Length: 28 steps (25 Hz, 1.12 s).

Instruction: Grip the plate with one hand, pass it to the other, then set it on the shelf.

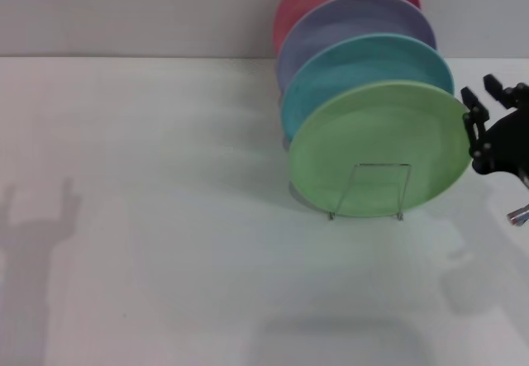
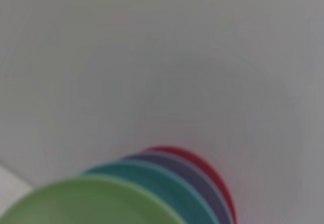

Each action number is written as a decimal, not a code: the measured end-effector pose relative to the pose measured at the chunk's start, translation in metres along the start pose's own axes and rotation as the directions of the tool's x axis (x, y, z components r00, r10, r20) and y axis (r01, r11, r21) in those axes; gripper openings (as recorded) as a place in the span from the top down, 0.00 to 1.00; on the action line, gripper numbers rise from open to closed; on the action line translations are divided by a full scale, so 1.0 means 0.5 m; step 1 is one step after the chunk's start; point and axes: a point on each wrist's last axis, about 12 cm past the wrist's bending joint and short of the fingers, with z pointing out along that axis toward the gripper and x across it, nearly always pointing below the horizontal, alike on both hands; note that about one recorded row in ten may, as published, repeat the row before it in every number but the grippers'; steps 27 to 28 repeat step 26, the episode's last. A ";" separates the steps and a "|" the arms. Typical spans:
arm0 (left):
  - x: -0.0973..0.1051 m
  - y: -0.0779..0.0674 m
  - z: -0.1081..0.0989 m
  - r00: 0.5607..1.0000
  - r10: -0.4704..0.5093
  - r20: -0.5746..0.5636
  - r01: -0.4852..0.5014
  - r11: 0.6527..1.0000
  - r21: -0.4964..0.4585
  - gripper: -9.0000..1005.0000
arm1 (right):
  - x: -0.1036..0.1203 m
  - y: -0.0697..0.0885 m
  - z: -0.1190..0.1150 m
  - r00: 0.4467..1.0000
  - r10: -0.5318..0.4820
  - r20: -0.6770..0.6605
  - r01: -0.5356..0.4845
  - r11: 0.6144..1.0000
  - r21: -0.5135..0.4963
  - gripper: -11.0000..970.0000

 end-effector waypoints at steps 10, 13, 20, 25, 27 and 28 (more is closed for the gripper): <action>0.000 0.001 0.010 1.000 0.005 0.012 -0.005 1.000 0.007 0.17 | -0.062 -0.051 -0.033 0.922 0.331 0.201 -0.344 0.939 0.030 0.73; 0.009 -0.005 0.018 1.000 0.011 0.007 -0.012 1.000 0.027 0.17 | -0.058 -0.084 -0.033 0.854 0.439 0.280 -0.461 0.887 0.014 0.71; 0.030 -0.015 0.032 0.999 0.024 -0.041 -0.022 0.998 0.053 0.17 | 0.014 -0.169 -0.053 0.728 0.480 0.490 -0.602 0.789 0.121 0.61; 0.046 -0.027 0.046 0.996 0.025 -0.083 -0.019 0.997 0.077 0.17 | 0.086 -0.206 -0.079 0.714 0.402 0.574 -0.621 0.742 0.253 0.59; 0.048 -0.028 0.049 0.996 0.027 -0.090 -0.019 0.997 0.081 0.17 | 0.102 -0.211 -0.081 0.714 0.402 0.573 -0.626 0.734 0.264 0.59; 0.048 -0.028 0.049 0.996 0.027 -0.090 -0.019 0.997 0.081 0.17 | 0.102 -0.211 -0.081 0.714 0.402 0.573 -0.626 0.734 0.264 0.59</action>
